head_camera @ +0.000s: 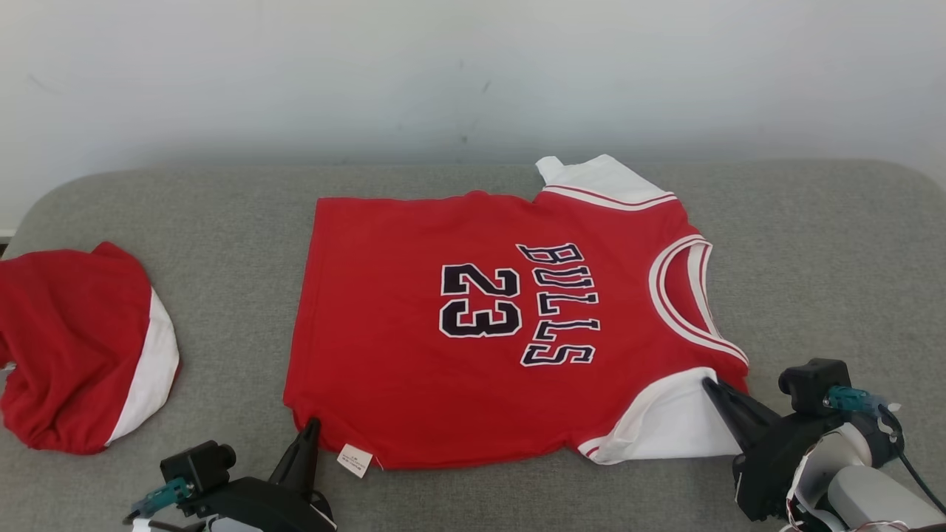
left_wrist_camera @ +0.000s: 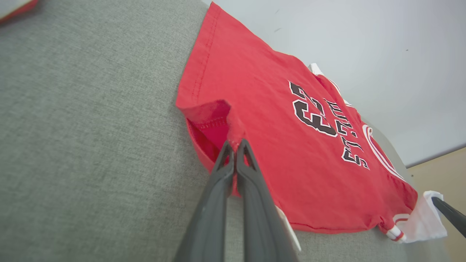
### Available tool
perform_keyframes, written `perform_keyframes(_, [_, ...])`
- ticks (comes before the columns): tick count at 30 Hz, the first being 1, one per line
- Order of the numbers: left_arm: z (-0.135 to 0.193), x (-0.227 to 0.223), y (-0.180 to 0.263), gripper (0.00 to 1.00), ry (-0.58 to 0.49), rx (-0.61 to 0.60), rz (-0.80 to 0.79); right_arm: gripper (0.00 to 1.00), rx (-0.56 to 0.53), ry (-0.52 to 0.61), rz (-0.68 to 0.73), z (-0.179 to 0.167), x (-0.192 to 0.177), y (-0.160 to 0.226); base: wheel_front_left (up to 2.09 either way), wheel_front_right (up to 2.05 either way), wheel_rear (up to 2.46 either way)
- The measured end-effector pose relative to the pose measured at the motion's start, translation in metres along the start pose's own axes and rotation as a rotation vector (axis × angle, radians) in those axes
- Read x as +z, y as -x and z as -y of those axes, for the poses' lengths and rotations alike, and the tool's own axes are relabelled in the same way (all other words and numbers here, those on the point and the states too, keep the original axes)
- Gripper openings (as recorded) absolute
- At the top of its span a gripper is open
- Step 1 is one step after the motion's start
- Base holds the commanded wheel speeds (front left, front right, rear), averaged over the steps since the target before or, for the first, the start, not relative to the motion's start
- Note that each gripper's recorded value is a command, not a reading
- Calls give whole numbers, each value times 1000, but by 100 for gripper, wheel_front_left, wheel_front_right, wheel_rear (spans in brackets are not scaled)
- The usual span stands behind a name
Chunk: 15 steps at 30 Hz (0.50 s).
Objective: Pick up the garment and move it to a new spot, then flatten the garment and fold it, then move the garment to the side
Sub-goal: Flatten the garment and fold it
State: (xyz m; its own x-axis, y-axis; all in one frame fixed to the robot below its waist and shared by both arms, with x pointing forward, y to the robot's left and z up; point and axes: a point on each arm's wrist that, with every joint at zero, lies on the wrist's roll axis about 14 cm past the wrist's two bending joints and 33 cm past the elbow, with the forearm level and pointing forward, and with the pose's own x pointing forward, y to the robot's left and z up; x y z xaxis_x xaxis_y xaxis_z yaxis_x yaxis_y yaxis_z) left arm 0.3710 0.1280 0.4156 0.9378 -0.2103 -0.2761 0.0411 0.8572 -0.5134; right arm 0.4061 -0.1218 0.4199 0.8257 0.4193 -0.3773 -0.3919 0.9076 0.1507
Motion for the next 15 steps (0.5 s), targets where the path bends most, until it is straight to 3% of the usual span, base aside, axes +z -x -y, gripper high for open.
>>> perform_keyframes(5, [5,-2,-2,0,-7,-15,-6,0,49,-39,72,-10,14,7,0,0,0])
perform_keyframes(15, [15,-3,-4,0,-17,-44,-12,0,69,-58,-84,-12,-42,47,0,0,0])
